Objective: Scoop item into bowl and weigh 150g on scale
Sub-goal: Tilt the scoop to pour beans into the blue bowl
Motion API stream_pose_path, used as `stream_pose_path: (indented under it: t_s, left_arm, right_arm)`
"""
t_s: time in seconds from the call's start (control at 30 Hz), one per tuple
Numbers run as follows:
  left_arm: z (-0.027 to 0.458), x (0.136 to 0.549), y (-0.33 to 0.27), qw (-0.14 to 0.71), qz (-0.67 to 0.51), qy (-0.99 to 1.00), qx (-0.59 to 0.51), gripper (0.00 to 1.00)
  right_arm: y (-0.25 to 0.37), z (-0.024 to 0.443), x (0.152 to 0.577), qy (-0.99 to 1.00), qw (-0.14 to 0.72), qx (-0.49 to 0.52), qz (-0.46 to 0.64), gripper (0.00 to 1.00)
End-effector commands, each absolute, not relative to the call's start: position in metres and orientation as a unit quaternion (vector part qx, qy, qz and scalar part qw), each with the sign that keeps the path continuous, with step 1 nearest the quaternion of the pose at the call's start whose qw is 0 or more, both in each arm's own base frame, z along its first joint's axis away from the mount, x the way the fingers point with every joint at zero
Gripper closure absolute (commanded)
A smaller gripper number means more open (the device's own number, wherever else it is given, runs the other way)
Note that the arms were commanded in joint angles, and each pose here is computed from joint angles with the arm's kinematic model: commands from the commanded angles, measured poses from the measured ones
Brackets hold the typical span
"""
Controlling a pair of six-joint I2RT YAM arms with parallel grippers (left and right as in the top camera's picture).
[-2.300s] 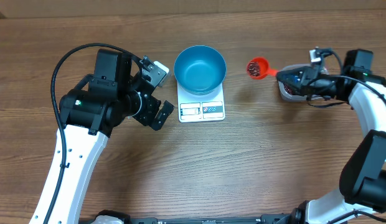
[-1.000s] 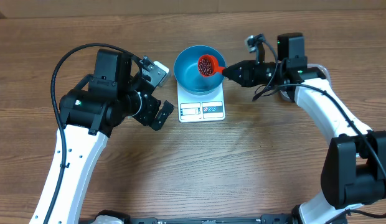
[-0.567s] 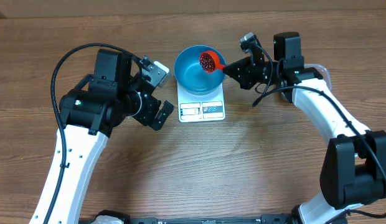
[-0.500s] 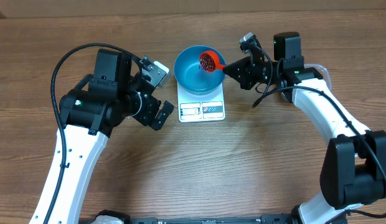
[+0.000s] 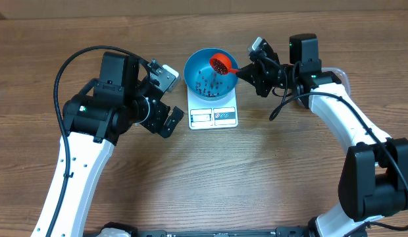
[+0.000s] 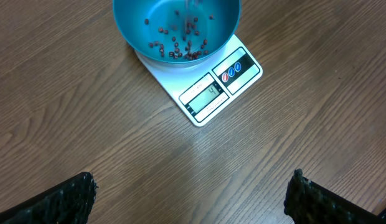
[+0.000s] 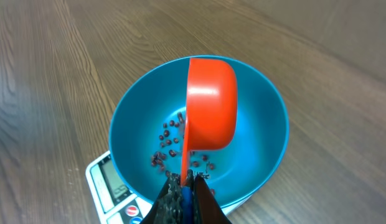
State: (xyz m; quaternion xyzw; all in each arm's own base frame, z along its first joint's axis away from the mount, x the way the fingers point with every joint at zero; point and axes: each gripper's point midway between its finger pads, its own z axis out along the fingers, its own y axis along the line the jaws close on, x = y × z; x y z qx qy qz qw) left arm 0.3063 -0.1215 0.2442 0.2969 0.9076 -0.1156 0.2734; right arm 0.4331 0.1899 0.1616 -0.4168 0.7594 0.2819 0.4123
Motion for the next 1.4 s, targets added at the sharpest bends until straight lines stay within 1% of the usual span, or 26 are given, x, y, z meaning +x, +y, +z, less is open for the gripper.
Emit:
stream_pose_path:
  t_s: [0.0,0.2,0.43,0.57,1.37]
  left_arm:
    - [0.2561,0.3063,-0.1249,0.288,-0.125,0.902,0.296,0.01]
    - [0.2561,0.3062,-0.1249,0.288,-0.125,0.902,0.296,0.0]
    - [0.2561,0.3062,-0.1249,0.288,-0.125,0.902,0.296,0.0]
    - [0.2561,0.3062,-0.1249,0.288,-0.125,0.902,0.296,0.0]
    - [0.2561,0.3063,-0.1249,0.288,-0.125,0.902,0.296,0.0]
  right_arm:
    - [0.1925,0.1699,0.4372,0.727,0.439,-0.462,0.256,0.96]
    - [0.1926,0.1704,0.4376,0.708,0.45,-0.49,0.239,0.96]
    - [0.1926,0.1706,0.4377,0.706,0.451,-0.491,0.238,0.96]
    - [0.1926,0.1704,0.4376,0.695,0.456,-0.508,0.227,0.96]
    - [0.1924,0.1704,0.4378,0.694,0.456,-0.509,0.226,0.96]
